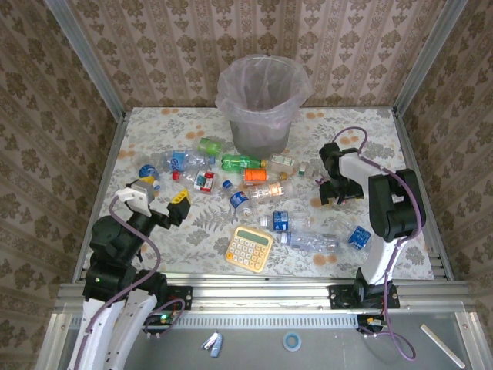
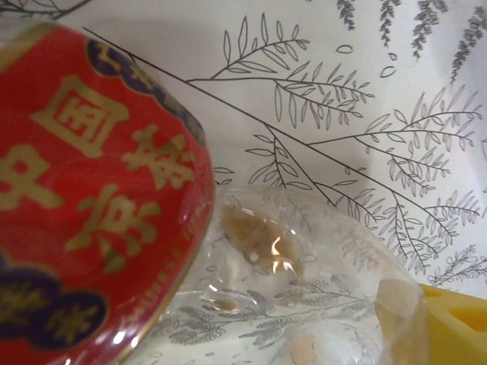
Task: Throw the plastic bottles in the bin
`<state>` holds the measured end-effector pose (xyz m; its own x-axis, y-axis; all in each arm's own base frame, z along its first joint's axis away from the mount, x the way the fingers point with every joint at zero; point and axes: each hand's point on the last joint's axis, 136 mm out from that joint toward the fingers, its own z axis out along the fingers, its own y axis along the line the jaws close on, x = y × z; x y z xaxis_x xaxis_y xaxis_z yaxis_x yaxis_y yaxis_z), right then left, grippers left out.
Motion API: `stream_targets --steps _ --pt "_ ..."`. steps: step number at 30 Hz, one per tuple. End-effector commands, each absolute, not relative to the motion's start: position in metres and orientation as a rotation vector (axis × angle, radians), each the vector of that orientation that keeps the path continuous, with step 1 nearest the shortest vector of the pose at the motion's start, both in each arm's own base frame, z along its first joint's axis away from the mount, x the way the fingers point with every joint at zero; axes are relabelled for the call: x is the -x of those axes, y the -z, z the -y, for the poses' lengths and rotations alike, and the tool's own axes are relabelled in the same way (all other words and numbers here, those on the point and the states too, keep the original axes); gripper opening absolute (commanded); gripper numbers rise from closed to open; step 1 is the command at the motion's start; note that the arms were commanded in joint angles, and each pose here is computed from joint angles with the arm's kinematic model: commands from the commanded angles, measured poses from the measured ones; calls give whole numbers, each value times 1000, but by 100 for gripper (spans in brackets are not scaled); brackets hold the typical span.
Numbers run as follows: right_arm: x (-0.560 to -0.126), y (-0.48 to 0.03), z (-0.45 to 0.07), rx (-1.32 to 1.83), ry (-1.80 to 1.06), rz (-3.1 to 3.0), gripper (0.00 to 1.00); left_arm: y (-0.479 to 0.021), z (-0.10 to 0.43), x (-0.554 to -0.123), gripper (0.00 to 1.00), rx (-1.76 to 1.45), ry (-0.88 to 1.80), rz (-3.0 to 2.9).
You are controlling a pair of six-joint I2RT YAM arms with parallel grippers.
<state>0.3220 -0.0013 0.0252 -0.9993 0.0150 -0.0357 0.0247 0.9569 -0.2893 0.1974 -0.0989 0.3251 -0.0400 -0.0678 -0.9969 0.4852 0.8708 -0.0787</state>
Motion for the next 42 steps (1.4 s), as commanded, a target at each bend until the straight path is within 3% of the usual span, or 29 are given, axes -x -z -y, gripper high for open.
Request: stream_targets --steps 1,7,16,29,42 --pt "-331 -23 -2 -13 429 -3077 89 -332 96 -197 100 -330 445 -1548" --pt "-335 -18 -4 7 415 -3078 92 -331 96 -199 100 -328 450 -1553" --pt "-336 -16 -9 2 374 -3078 76 -331 96 -200 100 -324 449 -1556" --pt "-345 -57 -25 -21 260 -2932 55 -331 97 -200 100 -326 455 -1552" --pt "-349 -120 -41 -59 107 -2702 46 -332 97 -199 100 -327 461 -1549"
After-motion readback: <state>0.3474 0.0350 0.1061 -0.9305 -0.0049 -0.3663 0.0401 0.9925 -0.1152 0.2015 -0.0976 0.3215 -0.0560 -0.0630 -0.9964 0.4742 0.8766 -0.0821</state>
